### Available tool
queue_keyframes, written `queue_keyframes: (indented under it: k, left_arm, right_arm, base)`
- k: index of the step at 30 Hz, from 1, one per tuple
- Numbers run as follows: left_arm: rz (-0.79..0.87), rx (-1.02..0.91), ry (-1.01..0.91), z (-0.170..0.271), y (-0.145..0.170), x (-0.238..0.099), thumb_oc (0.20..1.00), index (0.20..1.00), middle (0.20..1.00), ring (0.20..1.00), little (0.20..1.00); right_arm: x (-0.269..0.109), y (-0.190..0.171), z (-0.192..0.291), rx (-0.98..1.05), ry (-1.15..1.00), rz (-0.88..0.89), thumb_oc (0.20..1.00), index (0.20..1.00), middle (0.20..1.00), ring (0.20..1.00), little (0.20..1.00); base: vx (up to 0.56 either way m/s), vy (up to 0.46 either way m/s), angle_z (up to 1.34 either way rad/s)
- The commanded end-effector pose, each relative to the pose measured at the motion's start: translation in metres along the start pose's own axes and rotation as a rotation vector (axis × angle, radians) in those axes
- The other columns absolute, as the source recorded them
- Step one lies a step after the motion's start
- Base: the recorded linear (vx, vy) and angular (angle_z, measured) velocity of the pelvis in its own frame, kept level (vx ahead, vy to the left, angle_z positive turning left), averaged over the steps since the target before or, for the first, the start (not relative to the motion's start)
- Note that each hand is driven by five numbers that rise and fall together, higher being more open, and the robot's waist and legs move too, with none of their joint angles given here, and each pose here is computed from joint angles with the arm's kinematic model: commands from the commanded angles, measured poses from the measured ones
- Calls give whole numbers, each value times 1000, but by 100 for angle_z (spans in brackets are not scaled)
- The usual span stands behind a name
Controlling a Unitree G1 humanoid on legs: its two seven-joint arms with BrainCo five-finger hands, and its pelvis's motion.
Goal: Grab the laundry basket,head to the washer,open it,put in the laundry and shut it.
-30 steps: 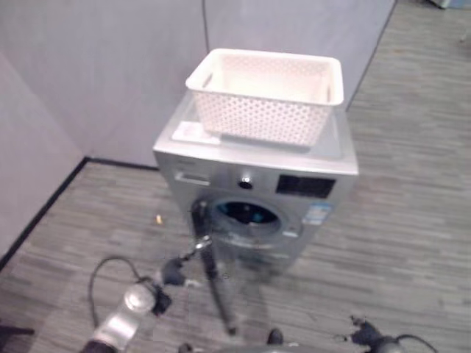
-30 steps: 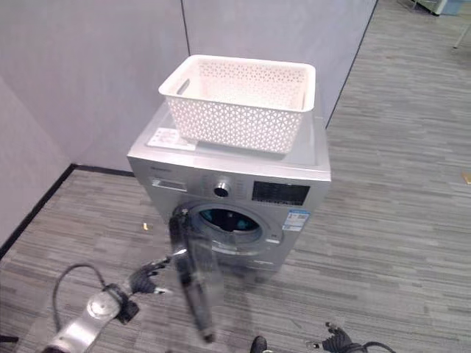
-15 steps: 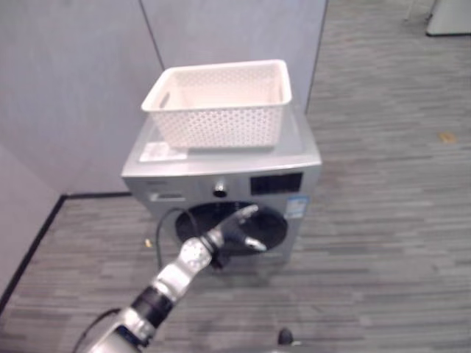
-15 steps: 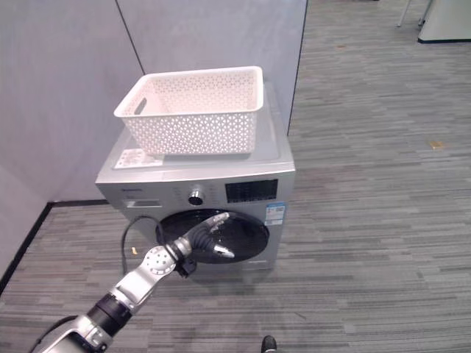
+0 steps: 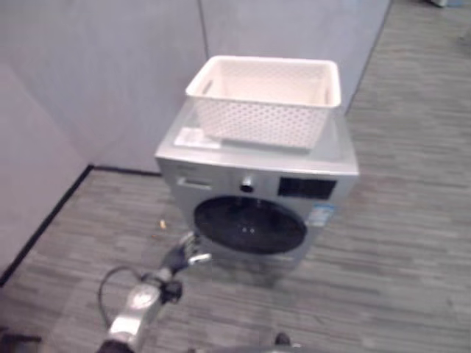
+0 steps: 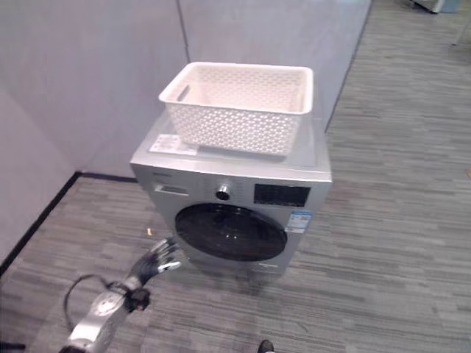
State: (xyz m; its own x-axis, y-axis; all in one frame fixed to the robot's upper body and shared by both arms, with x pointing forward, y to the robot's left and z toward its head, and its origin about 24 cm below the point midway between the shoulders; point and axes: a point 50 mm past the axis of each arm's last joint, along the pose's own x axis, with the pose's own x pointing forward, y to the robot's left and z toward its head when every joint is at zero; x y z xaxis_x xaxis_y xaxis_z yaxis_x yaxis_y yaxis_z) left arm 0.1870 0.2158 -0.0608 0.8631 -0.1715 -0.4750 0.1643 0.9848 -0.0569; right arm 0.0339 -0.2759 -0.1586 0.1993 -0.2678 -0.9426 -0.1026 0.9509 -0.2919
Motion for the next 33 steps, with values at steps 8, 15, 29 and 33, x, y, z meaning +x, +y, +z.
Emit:
queue_keyframes:
  k: [8, 15, 29, 33]
  left_arm:
    - [284, 45, 327, -86, 37, -35, 1000, 1000, 1000, 1000, 1000]
    - [418, -46, 551, -131, 32, -59, 1000, 1000, 1000, 1000, 1000]
    - [373, -40, 547, -131, 18, -51, 1000, 1000, 1000, 1000, 1000]
    - [370, -38, 550, -132, 18, -51, 1000, 1000, 1000, 1000, 1000]
  right_arm:
    - [-1, -7, -9, 133, 50, -35, 1000, 1000, 1000, 1000, 1000]
    - [-1, -6, -9, 163, 58, -52, 1000, 1000, 1000, 1000, 1000]
    - [0, 4, -7, 120, 58, -21, 1000, 1000, 1000, 1000, 1000]
    - [0, 5, -8, 116, 63, -18, 1000, 1000, 1000, 1000, 1000]
  base:
    - [-20, 47, 20]
    - [-58, 43, 26]
    - [11, 13, 7]
    - [0, 0, 0]
